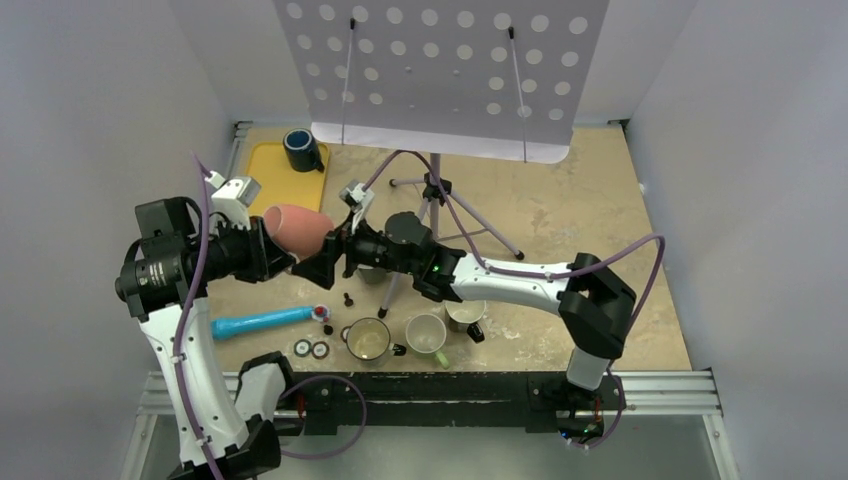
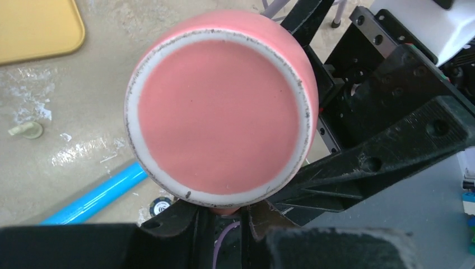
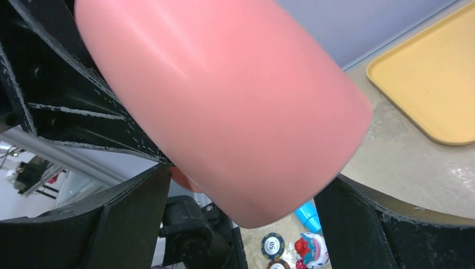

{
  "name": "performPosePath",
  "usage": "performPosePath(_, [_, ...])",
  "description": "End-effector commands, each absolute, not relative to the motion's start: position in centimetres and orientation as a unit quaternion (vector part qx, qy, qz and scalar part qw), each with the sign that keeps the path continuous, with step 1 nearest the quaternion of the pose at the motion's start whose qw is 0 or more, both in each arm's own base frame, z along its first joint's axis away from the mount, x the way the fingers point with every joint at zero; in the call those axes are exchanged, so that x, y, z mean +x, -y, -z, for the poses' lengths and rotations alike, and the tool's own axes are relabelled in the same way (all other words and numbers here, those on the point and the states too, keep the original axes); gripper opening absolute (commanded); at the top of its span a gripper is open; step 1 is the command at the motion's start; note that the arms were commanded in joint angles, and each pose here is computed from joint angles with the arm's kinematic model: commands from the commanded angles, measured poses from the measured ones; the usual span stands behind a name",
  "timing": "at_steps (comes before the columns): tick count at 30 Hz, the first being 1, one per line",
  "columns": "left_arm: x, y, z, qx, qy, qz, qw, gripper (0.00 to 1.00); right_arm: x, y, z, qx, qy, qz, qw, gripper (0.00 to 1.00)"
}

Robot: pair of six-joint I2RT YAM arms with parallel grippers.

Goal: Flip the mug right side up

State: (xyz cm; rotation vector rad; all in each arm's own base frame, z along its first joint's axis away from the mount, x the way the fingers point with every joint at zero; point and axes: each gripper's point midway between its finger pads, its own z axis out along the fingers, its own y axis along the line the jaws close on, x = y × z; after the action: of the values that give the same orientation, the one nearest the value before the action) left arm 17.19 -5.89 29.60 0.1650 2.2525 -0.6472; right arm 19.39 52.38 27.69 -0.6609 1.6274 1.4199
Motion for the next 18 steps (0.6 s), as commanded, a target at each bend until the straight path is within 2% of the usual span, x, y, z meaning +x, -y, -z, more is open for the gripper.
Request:
performPosePath(1, [14.8, 8.2, -31.8, 0.117, -0.858, 0.290, 0.408, 0.00, 20.0, -51.0, -33.9, -0.206, -0.588, -0.618, 0.480, 0.94])
performPosePath(10, [13.4, 8.8, -30.5, 0.138, -0.859, 0.301, 0.390, 0.00, 19.4, -47.3, -36.7, -0.208, -0.539, -0.607, 0.546, 0.86])
performPosePath(17, [13.3, 10.0, -31.4, 0.160, -0.835, 0.345, 0.397, 0.00, 16.8, -47.4, -39.4, -0.228, -0.474, -0.666, 0.529, 0.80])
performPosePath(18, [13.3, 10.3, -31.7, 0.169, -0.828, 0.352, 0.401, 0.00, 16.4, -47.8, -39.5, -0.235, -0.467, -0.676, 0.520, 0.75])
